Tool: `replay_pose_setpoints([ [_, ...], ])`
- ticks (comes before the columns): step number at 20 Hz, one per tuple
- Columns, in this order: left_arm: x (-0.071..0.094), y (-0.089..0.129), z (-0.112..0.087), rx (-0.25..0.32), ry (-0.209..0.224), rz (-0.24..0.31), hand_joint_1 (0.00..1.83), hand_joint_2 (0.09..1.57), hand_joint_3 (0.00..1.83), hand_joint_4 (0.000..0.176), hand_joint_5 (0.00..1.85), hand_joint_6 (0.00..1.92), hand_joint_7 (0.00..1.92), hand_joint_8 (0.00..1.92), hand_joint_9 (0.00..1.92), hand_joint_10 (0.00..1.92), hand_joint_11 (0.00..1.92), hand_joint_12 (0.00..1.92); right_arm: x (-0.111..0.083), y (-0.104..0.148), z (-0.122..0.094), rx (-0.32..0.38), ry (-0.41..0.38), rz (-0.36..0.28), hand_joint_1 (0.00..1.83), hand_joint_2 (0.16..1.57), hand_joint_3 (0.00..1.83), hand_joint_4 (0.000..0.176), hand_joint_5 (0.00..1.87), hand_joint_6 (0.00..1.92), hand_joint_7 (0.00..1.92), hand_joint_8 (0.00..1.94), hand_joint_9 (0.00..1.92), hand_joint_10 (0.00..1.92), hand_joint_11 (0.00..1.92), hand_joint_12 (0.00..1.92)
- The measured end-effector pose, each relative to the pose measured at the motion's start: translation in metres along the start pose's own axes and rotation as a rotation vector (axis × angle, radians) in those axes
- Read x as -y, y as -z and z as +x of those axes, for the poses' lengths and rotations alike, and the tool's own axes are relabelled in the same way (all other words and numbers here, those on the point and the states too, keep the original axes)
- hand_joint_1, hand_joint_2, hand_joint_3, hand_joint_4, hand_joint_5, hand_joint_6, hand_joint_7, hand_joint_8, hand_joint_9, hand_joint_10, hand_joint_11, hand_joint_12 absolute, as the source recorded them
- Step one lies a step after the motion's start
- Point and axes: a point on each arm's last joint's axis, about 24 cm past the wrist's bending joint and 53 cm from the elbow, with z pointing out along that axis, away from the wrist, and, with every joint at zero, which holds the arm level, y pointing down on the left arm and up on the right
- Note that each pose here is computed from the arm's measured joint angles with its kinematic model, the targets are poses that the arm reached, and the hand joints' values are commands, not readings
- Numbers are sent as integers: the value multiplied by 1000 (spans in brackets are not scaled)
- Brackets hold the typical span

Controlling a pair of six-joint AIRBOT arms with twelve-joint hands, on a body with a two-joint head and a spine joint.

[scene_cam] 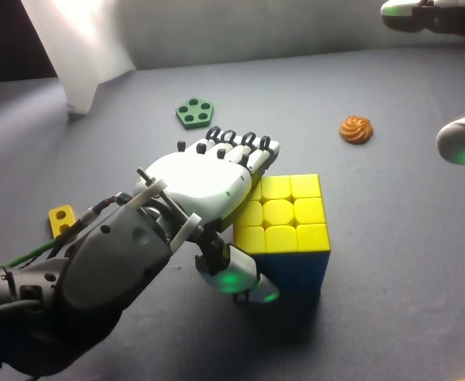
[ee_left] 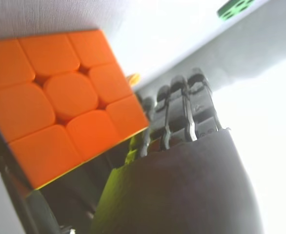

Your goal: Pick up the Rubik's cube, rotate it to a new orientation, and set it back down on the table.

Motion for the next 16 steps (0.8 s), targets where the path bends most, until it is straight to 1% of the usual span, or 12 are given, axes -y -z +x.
replay_pose_setpoints([
  [1,0,0,0,1,-1,0,1031,998,0,0,466,5,359,51,326,1,1,941,0,0,0,0,0,0,77,1061,0,0,194,0,187,0,180,0,0,555],
  [3,0,0,0,1,1,0,1031,998,0,0,466,5,359,51,326,1,1,941,0,0,0,0,0,0,77,1061,0,0,194,0,187,0,180,0,0,555],
  [4,1,0,-2,7,-5,4,937,1130,7,0,638,36,656,126,606,146,111,1203,0,0,0,0,0,0,56,1075,3,0,208,4,199,3,184,2,0,530],
  [5,1,0,-2,8,-5,3,1101,1246,0,0,792,1062,605,1206,473,645,21,1415,0,0,0,0,0,0,75,1077,2,0,202,1,195,1,188,3,0,524],
  [6,1,0,-2,8,-5,3,1101,1246,0,0,792,1062,605,1206,473,645,21,1415,0,0,0,0,0,0,75,1077,2,0,202,1,195,1,188,3,0,524],
  [7,2,0,-4,15,-9,6,1107,1329,0,0,740,1455,483,1659,290,1273,0,1663,0,0,0,0,0,0,82,1079,2,0,213,3,203,3,191,2,0,528],
  [8,2,1,-4,15,-8,6,1070,1359,0,0,652,1474,491,1780,318,1427,28,1702,0,0,0,0,0,0,67,1074,0,0,196,1,184,2,163,1,0,485],
  [9,3,1,-3,11,-11,7,1048,1387,2,0,574,1516,496,1863,325,1616,55,1846,0,0,0,0,0,0,81,1069,0,0,211,4,202,5,177,5,0,523],
  [10,1,1,-3,10,2,1,1046,1392,1,0,566,1519,494,1878,316,1670,61,1883,0,0,0,0,0,0,83,1068,0,0,215,5,206,5,181,5,0,533],
  [14,2,1,-3,11,-2,2,1055,1384,0,0,557,1513,533,1853,362,1776,145,1921,0,0,0,0,0,0,131,1074,0,0,220,4,212,3,197,4,0,589],
  [15,2,1,-3,11,-2,2,1069,1393,0,0,535,1493,530,1908,363,1845,200,1921,0,0,0,0,0,0,126,1067,0,0,209,3,194,2,173,2,0,496],
  [16,2,1,-3,11,-2,2,1041,1399,1,0,523,1551,520,1874,345,1752,130,1921,0,0,0,0,0,0,105,1065,0,0,212,2,198,2,187,5,0,520],
])
